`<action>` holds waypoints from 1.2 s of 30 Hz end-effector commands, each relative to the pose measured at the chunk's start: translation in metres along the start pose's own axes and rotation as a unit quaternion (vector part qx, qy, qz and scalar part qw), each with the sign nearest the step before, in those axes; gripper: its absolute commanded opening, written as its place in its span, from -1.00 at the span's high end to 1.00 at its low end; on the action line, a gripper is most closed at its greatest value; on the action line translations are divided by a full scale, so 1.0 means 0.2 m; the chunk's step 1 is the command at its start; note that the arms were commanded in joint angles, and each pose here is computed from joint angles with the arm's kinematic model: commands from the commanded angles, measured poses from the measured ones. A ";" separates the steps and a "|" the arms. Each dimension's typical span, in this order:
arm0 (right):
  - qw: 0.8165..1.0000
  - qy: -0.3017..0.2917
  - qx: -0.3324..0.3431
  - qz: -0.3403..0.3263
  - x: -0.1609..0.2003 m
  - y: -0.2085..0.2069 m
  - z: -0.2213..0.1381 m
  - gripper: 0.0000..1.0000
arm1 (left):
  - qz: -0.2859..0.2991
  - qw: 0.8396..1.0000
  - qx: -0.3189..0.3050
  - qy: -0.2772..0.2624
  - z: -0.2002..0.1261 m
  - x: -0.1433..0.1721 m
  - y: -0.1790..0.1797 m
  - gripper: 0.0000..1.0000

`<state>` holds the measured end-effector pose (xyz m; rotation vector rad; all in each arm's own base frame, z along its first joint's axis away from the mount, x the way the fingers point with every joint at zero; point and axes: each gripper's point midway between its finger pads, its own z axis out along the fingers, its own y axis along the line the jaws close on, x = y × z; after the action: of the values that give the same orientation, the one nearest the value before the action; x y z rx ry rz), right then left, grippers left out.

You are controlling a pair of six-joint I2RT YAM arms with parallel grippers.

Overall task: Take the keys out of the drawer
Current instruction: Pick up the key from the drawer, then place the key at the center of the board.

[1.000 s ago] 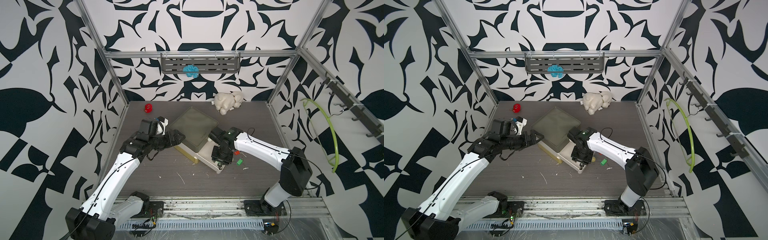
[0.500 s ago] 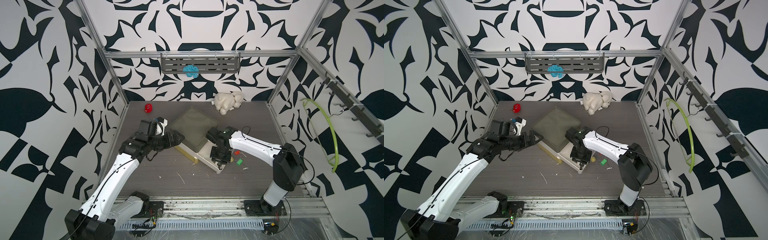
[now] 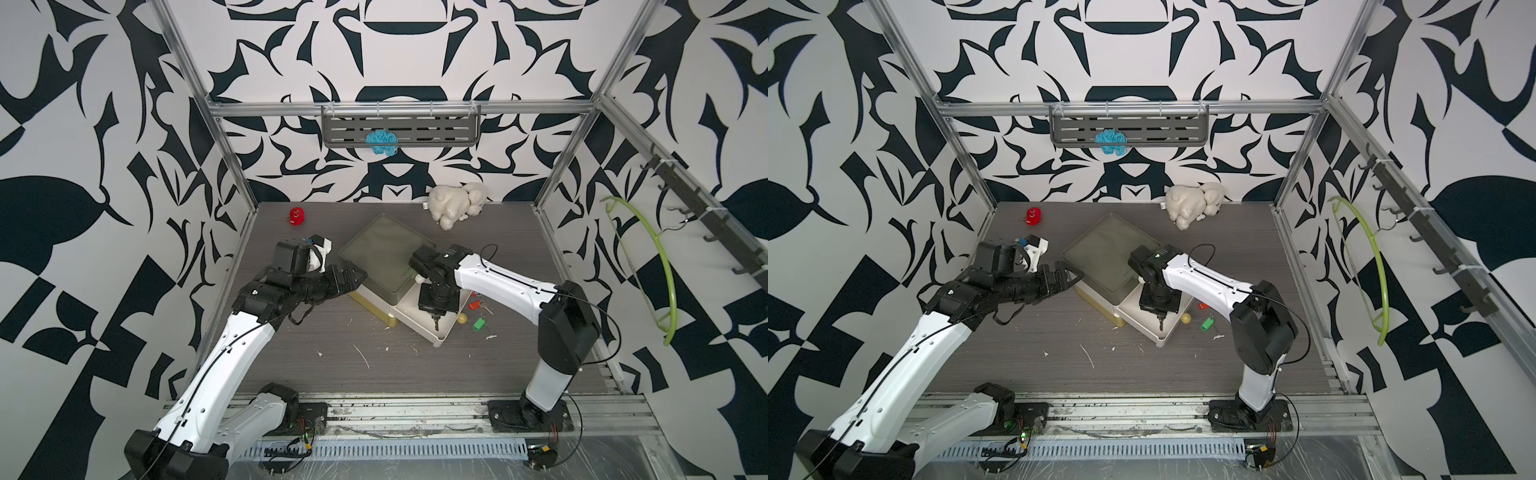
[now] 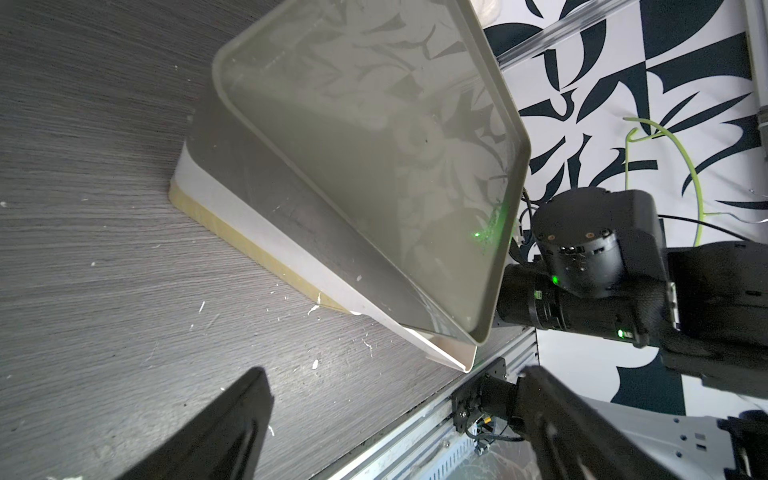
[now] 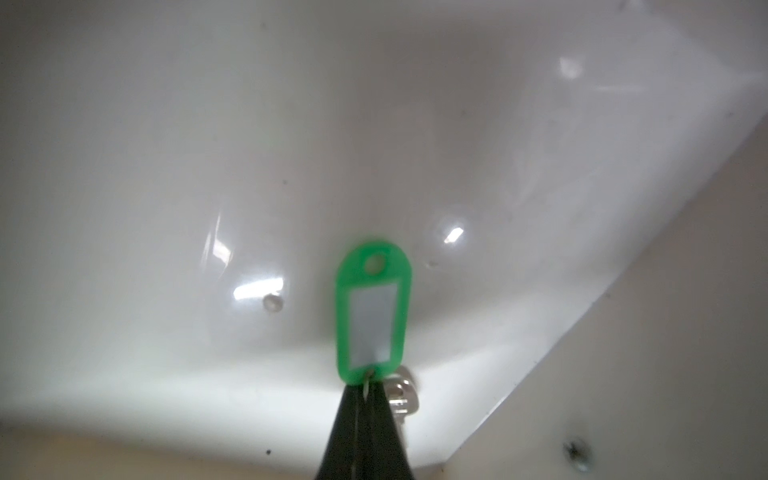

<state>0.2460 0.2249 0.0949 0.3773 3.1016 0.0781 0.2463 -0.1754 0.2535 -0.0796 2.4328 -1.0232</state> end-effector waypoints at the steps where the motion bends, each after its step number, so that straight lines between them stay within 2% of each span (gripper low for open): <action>1: 1.000 -0.028 0.005 -0.004 -0.04 -0.04 -0.09 1.00 | -0.005 1.000 0.010 -0.005 -0.03 0.00 -0.03 -0.98; 7: 0.998 -0.058 -0.013 -0.001 -0.05 -0.06 -0.23 1.00 | -0.009 1.000 0.018 -0.011 -0.03 -0.01 -0.04 -0.98; 14: 0.991 -0.122 -0.048 0.014 -0.11 -0.11 -0.53 1.00 | -0.002 0.999 0.043 -0.017 -0.03 -0.04 -0.09 -0.98; 18: 0.985 -0.152 -0.058 0.049 -0.15 -0.27 -0.67 1.00 | -0.002 0.998 0.055 -0.020 -0.02 -0.05 -0.11 -0.98; 22: 0.982 -0.164 -0.045 0.088 -0.17 -0.50 -0.72 1.00 | -0.002 0.998 0.062 -0.015 0.00 -0.04 -0.12 -0.98; 26: 0.977 -0.166 -0.039 0.129 -0.14 -0.74 -0.68 1.00 | -0.002 0.998 0.065 -0.004 0.04 0.00 -0.13 -0.98; 29: 0.979 -0.139 -0.033 0.146 -0.12 -0.84 -0.57 1.00 | -0.003 0.998 0.066 0.012 0.09 0.04 -0.15 -0.98; 36: 0.983 -0.073 -0.056 0.161 -0.09 -0.84 -0.24 1.00 | -0.001 0.998 0.064 0.016 0.13 0.06 -0.18 -0.98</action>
<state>0.2116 0.0438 0.1426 0.8775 2.8469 0.1092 0.2398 -0.2198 0.2596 -0.0097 2.3975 -1.1890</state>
